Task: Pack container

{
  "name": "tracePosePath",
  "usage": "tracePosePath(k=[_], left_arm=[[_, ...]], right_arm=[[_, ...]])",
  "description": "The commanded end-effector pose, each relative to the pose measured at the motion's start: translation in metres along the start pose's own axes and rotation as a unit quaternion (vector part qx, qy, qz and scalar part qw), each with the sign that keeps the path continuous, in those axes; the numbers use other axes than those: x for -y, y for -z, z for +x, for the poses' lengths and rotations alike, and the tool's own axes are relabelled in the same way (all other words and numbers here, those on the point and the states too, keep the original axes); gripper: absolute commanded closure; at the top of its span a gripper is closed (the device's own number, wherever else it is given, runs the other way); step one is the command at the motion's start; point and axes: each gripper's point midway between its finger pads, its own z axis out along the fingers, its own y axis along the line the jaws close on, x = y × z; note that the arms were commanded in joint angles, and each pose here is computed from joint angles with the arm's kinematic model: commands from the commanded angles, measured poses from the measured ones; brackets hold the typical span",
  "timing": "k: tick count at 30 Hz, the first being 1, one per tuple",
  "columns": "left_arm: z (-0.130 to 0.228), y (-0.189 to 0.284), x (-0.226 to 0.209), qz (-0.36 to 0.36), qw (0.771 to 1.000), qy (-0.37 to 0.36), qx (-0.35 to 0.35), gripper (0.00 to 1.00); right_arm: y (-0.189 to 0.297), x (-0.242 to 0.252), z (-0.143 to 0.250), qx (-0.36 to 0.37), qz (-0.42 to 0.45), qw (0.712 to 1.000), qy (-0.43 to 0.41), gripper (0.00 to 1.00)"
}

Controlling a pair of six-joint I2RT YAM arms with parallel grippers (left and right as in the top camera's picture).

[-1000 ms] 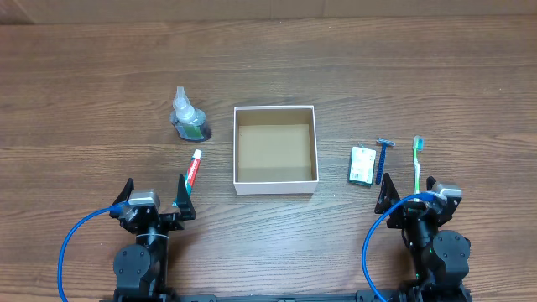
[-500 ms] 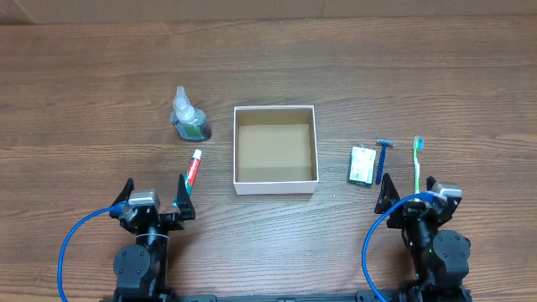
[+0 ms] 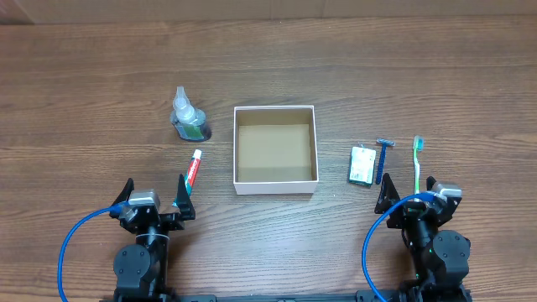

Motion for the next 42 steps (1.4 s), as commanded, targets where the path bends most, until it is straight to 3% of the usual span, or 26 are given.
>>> tracePosePath(k=[1,7,8,9,14,19,23,26,28,30,33,35,37,42], left_arm=[[0.003,0.0,-0.003,-0.006,1.0,0.009,0.001,0.0],[0.0,0.0,-0.002,-0.004,1.0,0.009,0.005,0.0],[0.001,0.0,0.015,0.046,0.998,0.043,0.002,0.0],[0.007,0.004,0.04,0.116,0.989,0.09,-0.022,0.0],[0.006,0.027,0.092,0.268,0.93,0.237,-0.083,0.0],[0.005,0.034,0.102,0.295,0.901,0.298,-0.111,0.0],[-0.036,0.05,0.115,0.349,0.892,0.279,-0.072,0.0],[-0.101,0.067,0.112,0.344,0.904,0.254,-0.02,0.0],[-0.133,0.072,0.113,0.34,0.911,0.231,-0.025,0.0],[-0.161,0.067,0.115,0.322,0.921,0.209,-0.068,0.0],[-0.172,0.044,0.102,0.243,0.938,0.196,-0.148,0.0],[-0.172,0.023,0.078,0.142,0.949,0.171,-0.225,0.0],[-0.174,0.004,0.055,0.051,0.939,0.139,-0.309,0.0],[-0.181,-0.053,0.059,0.019,0.906,0.13,-0.403,0.0]], right_arm=[[0.0,0.002,-0.001,0.004,0.005,1.0,0.0,0.0],[0.0,0.002,-0.001,0.004,0.005,1.0,0.0,0.0],[0.0,0.002,-0.001,0.004,0.005,1.0,0.0,0.0],[0.0,0.002,-0.001,0.004,0.005,1.0,0.0,0.0],[0.0,0.002,-0.001,0.004,0.004,1.0,0.0,0.0],[0.0,0.002,-0.001,0.004,0.005,1.0,0.0,0.0],[0.0,0.002,-0.001,0.004,0.005,1.0,0.0,0.0],[0.0,0.002,-0.001,0.004,0.005,1.0,0.0,0.0],[0.0,0.002,-0.001,0.004,0.005,1.0,0.0,0.0],[0.0,0.002,-0.001,0.004,0.004,1.0,0.0,0.0],[0.0,0.002,-0.001,0.004,0.005,1.0,0.0,0.0],[0.0,0.002,-0.001,0.004,0.005,1.0,0.0,0.0],[0.0,0.002,-0.001,0.004,0.005,1.0,0.0,0.0],[0.0,0.002,-0.001,0.004,0.005,1.0,0.0,0.0]])
